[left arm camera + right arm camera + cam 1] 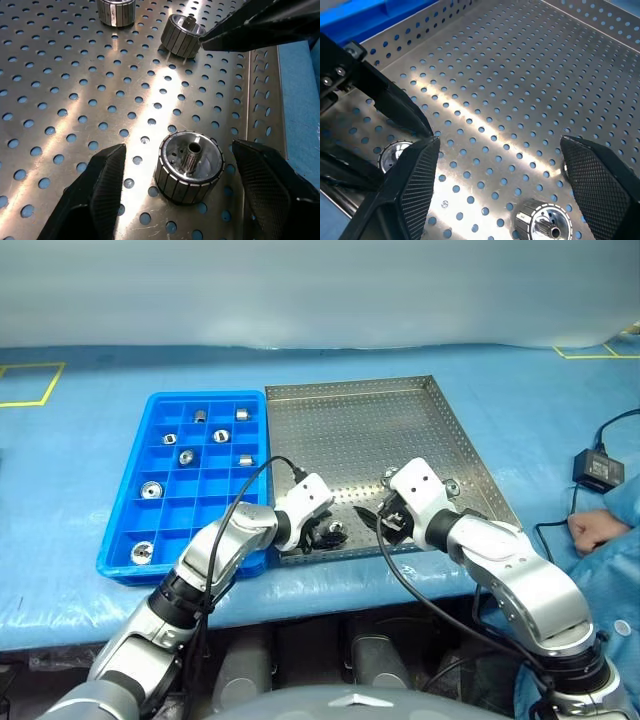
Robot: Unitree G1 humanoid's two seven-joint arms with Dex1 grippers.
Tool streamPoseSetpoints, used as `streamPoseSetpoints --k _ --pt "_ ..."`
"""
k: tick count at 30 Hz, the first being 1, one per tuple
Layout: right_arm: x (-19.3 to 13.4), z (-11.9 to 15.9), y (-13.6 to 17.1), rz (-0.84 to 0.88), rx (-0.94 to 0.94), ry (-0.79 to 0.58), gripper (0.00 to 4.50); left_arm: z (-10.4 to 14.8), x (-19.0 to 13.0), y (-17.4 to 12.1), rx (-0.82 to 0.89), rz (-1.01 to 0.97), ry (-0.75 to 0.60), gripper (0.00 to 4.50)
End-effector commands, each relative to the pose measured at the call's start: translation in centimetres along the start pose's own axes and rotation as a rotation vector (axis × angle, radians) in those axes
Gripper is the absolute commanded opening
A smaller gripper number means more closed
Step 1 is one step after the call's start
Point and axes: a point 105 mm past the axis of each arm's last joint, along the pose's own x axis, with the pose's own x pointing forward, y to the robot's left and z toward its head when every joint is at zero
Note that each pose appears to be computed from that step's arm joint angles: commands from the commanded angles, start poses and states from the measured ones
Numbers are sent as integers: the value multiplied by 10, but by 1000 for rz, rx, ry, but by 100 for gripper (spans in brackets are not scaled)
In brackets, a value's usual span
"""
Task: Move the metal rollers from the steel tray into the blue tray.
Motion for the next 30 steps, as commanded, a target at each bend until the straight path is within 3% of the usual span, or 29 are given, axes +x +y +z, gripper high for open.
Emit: streamPoseSetpoints --k 1,7,14,21,24,27,30 --pt "0 13 2 3 -18 -57 404 7 0 -2 26 -2 -24 301" --pt "7 1 10 58 28 -33 404 11 -3 3 33 17 -35 166" --pt "4 5 17 134 69 -81 404 31 -15 23 36 112 -112 166" --pt "1 22 16 185 99 -186 404 71 -58 46 42 247 -277 166" --pt "2 30 24 251 134 -243 404 65 -86 61 10 382 -285 166" --pt "3 40 34 346 168 -311 404 41 -115 71 -25 550 -229 166" --pt "9 38 40 386 155 -291 404 24 -134 72 -76 659 -205 166"
